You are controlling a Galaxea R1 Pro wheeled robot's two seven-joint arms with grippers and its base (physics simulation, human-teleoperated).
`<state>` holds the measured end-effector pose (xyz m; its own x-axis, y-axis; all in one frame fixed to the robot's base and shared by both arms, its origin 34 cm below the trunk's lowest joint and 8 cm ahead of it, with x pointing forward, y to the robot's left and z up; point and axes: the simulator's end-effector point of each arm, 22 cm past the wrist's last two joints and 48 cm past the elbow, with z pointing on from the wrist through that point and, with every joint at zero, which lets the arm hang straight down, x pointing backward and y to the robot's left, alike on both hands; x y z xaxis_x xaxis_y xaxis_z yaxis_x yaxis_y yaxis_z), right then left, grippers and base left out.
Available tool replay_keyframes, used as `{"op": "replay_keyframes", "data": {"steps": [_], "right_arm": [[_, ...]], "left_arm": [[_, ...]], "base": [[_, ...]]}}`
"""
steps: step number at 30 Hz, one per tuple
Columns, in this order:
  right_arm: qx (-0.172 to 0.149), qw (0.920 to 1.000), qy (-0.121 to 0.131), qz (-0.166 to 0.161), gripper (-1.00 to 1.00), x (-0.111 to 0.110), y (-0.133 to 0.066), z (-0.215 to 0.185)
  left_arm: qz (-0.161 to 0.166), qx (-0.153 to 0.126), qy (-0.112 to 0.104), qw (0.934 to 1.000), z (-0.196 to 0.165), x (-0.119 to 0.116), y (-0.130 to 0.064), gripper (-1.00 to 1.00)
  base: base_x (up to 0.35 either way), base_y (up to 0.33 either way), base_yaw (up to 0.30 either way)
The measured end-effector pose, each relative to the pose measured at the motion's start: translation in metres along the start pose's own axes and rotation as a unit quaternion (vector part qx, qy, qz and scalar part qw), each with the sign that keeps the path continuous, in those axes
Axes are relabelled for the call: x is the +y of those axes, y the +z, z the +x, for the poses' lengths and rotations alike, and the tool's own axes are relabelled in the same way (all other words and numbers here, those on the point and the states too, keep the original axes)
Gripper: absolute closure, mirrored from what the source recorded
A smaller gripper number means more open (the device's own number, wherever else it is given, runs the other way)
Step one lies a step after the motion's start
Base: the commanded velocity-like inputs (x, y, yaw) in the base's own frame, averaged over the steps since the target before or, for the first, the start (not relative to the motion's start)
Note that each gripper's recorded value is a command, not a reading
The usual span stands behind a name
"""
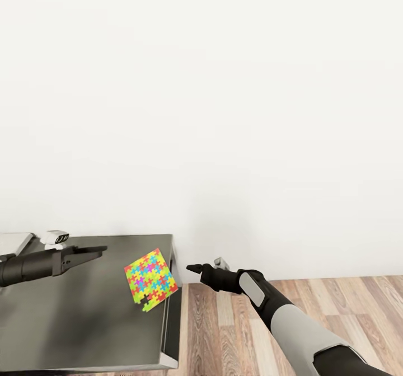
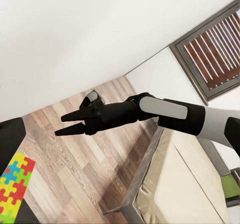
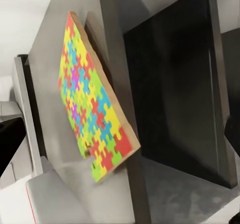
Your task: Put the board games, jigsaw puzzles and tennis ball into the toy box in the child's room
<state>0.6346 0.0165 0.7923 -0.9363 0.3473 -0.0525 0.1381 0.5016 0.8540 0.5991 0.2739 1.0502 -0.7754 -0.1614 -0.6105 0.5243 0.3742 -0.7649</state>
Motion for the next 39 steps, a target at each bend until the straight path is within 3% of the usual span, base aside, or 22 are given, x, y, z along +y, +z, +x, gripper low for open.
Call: {"op": "replay_keyframes", "data": {"steps": [17, 39], "right_arm": [[-0.001, 1.0, -0.001, -0.001, -1.0, 0.0009, -0.0001, -0.0006], [0.0, 1.0, -0.001, -0.001, -1.0, 0.001, -0.0003, -0.0005]], "left_arm": [[0.0, 0.0, 0.0, 1.0, 0.0003, -0.0002, 0.0002, -1.0], [0.001, 0.0, 0.0, 1.0, 0.0001, 0.0, 0.0, -1.0]], "base": [[0.008, 0.116, 0.0], [0.002, 0.01, 0.0]]}}
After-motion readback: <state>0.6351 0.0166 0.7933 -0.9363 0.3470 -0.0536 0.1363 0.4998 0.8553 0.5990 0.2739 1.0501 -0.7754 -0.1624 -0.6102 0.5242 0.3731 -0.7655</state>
